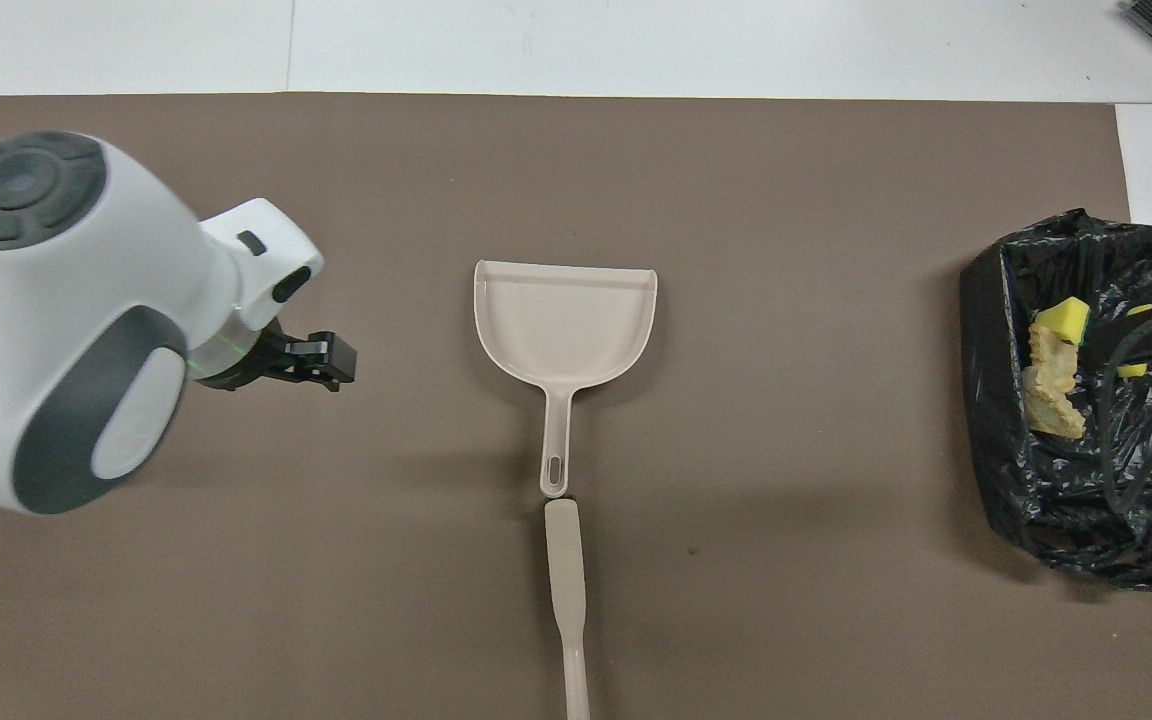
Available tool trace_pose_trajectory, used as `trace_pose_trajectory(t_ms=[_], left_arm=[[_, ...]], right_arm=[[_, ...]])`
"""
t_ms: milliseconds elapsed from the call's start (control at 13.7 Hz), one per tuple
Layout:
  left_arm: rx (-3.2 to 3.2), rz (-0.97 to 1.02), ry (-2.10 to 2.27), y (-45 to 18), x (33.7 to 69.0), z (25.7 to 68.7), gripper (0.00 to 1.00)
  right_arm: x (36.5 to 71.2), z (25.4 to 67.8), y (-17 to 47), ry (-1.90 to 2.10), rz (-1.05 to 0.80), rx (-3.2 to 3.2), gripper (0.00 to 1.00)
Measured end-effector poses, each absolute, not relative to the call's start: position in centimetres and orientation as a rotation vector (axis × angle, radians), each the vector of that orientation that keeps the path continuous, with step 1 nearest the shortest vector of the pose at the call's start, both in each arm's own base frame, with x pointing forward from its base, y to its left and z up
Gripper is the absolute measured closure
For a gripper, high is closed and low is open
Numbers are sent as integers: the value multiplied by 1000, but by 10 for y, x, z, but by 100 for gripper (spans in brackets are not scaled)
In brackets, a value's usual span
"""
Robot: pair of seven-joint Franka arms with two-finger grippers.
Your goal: Sweep and dump trash in bin
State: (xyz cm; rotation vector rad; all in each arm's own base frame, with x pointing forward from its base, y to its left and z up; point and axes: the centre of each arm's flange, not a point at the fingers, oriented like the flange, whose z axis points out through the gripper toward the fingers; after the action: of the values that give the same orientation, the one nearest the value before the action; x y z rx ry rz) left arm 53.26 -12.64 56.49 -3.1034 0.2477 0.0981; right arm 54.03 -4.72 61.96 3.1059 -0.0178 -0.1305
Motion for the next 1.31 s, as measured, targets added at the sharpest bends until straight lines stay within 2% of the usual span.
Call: trace_pose_trajectory(t_ms=[510,801,1311], left_arm=[[-3097,25,369,-94,529,634,0],[-3096,50,385,-87,528,635,0],[-3092,28,438,-77,530,643,0]], right_arm=[[539,626,-49,-24,-110,3128,0],[537,630,-49,-25,-140,3128,0],[544,635,-43,-9,-80,3126,0]])
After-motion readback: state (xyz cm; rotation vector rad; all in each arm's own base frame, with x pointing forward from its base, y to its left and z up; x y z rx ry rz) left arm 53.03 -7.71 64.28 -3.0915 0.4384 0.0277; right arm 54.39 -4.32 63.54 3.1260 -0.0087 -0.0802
